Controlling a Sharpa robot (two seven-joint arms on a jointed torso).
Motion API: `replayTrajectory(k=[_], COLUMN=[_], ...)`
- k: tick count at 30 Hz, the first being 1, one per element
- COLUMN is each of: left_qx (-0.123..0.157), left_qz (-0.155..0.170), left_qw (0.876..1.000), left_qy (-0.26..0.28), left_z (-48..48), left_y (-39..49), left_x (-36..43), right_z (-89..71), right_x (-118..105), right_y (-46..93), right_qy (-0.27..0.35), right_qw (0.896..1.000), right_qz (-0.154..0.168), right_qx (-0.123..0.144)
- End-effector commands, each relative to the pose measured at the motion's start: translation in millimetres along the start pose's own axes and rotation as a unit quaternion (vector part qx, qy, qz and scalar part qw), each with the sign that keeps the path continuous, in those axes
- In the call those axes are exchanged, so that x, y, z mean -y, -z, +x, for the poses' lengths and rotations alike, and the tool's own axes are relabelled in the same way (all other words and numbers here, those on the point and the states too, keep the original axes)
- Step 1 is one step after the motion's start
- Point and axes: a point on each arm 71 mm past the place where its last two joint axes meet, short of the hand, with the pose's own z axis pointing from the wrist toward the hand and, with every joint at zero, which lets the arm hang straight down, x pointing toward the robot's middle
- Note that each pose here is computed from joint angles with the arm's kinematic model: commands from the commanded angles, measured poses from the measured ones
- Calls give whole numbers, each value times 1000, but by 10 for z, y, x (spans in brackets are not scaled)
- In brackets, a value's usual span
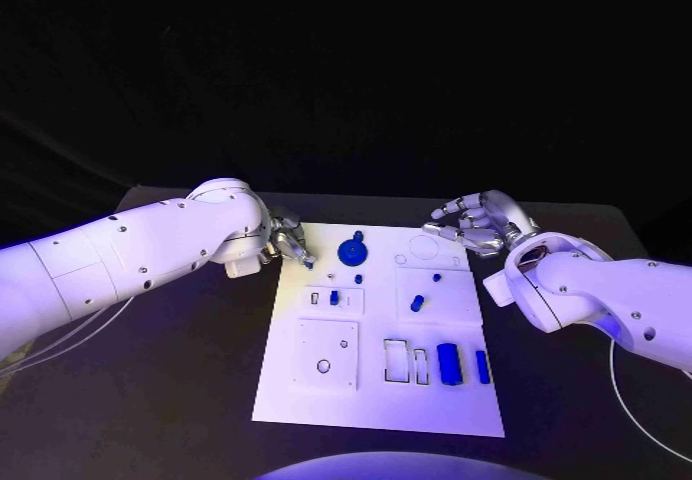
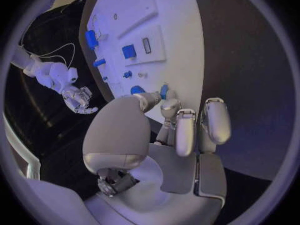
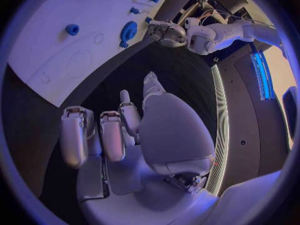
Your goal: Assemble the parts on the task board
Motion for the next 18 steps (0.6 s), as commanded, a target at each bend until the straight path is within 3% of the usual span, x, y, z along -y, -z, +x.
replayTrajectory(k=[1,11,18], left_qx=[-5,-9,-21], left_qz=[2,7,21], left_qw=[1000,999,995], left_qy=[16,49,93], left_z=[20,22,63], left_y=[-4,30,126], left_x=[-7,-58,-92], right_z=[15,16,20], right_x=[-6,-5,-8], right_y=[1,-1,-2], right_qy=[2,2,2], right_qw=[1000,1000,1000], right_qz=[-3,-3,-4], right_qx=[-7,-8,-8])
